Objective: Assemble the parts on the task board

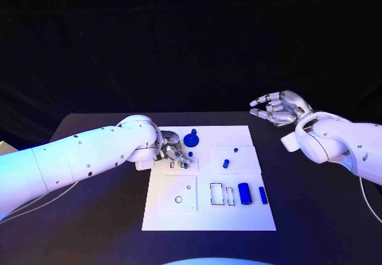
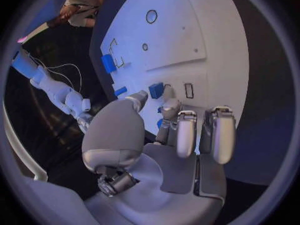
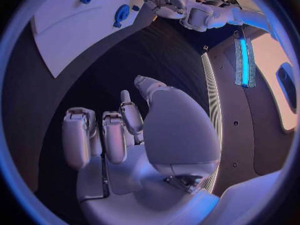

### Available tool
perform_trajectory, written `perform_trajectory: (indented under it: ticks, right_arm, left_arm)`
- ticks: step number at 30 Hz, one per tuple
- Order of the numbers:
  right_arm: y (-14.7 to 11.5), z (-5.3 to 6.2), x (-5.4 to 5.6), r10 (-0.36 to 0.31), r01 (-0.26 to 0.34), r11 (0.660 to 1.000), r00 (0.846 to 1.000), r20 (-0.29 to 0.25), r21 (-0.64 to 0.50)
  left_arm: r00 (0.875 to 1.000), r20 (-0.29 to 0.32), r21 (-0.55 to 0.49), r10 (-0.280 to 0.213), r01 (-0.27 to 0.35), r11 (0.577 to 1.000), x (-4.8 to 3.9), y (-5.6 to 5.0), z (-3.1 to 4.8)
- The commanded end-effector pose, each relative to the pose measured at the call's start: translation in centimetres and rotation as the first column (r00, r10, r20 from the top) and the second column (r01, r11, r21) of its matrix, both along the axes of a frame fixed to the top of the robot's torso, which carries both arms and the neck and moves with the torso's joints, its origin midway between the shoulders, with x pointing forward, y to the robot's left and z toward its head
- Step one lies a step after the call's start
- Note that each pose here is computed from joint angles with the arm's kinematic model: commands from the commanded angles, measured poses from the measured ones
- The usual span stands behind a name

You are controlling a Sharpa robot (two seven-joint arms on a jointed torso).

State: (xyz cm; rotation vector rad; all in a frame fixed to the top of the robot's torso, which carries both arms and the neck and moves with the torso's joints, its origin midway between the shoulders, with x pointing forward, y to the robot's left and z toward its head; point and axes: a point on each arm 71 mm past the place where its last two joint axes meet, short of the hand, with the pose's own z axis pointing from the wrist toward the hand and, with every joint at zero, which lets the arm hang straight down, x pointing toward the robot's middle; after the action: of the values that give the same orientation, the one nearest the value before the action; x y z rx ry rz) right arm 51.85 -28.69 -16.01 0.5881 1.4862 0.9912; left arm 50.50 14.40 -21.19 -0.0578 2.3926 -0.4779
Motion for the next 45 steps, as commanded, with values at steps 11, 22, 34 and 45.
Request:
perform_trajectory:
  ticks: [11,22,34,45]
  right_arm:
    - [0.4,0.0,0.0,0.021,-0.021,1.0,1.0,0.002,-0.011]
    - [0.6,-0.2,0.0,0.026,-0.026,0.999,1.0,0.002,-0.022]
    - [0.7,-0.4,0.0,0.03,-0.03,0.999,1.0,-0.001,-0.026]
    - [0.5,-0.4,-0.1,0.029,-0.029,0.999,1.0,0.0,-0.025]
  left_arm:
    - [1.0,-0.01,-0.021,-0.005,0.005,1.0,0.03,-0.5,-0.03]
    - [0.999,-0.053,-0.081,0.014,-0.018,0.997,-0.35,-0.7,0.0]
    - [0.996,-0.067,-0.141,0.063,-0.072,0.987,-0.61,0.1,0.23]
    - [0.991,-0.014,-0.189,0.13,-0.131,0.973,-0.98,1.1,0.84]
